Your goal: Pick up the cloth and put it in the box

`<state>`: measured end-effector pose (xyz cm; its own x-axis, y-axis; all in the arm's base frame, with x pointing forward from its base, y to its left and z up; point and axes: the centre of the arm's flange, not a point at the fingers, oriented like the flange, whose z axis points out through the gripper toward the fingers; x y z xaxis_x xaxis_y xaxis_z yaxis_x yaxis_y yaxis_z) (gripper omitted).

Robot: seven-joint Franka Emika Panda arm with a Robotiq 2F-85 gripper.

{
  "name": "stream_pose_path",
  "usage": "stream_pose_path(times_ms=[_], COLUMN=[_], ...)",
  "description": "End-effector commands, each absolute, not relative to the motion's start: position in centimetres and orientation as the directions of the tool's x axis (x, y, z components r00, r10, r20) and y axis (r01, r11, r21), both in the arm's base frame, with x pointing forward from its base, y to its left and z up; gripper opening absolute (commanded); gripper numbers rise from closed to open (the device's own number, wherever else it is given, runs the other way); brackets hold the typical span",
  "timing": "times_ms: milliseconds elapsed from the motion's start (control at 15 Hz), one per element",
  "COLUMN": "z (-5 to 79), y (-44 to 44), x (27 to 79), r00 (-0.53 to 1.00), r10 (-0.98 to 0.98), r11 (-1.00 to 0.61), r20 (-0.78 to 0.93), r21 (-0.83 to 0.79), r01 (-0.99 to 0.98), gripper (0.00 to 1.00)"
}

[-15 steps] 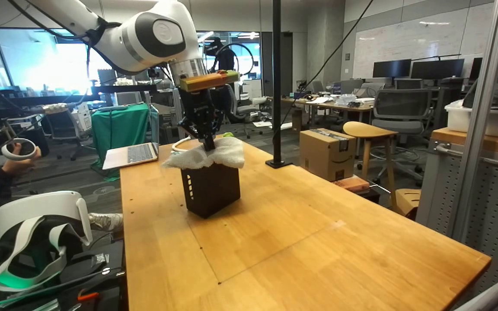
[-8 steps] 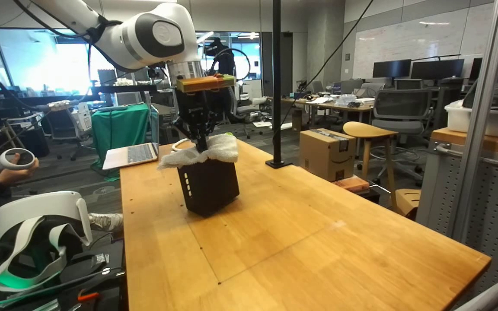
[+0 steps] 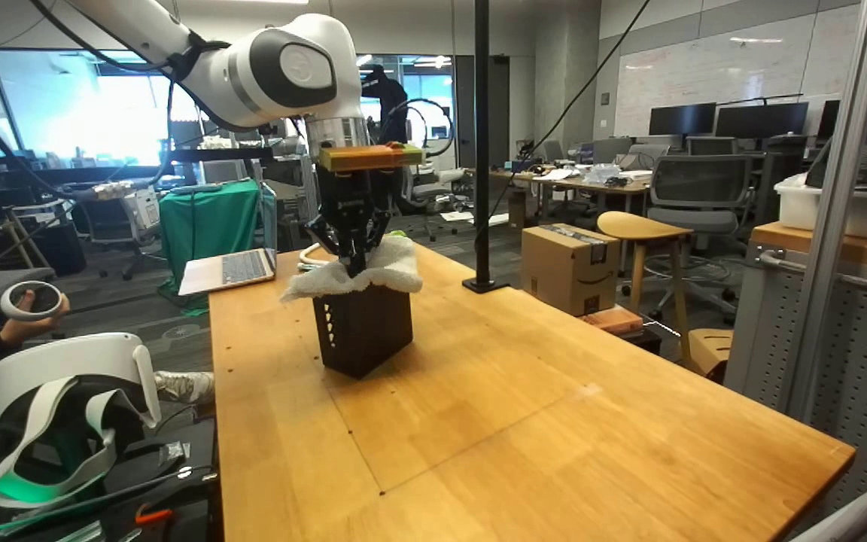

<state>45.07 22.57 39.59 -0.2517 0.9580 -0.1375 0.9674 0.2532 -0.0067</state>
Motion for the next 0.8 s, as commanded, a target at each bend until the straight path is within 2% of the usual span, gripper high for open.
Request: stream_pose_path(times_ms=[0,733], z=[38.9,33.2], y=[21.4,21.1], x=[46.4,48.1], r00=[-0.301,-0.453], r10=[0.947,0.888], r11=[0.301,0.451], r20=[-0.114,-0.077], r21=[-0.014,-0.031], r01=[0.953,0.892], gripper=[0.15,0.15])
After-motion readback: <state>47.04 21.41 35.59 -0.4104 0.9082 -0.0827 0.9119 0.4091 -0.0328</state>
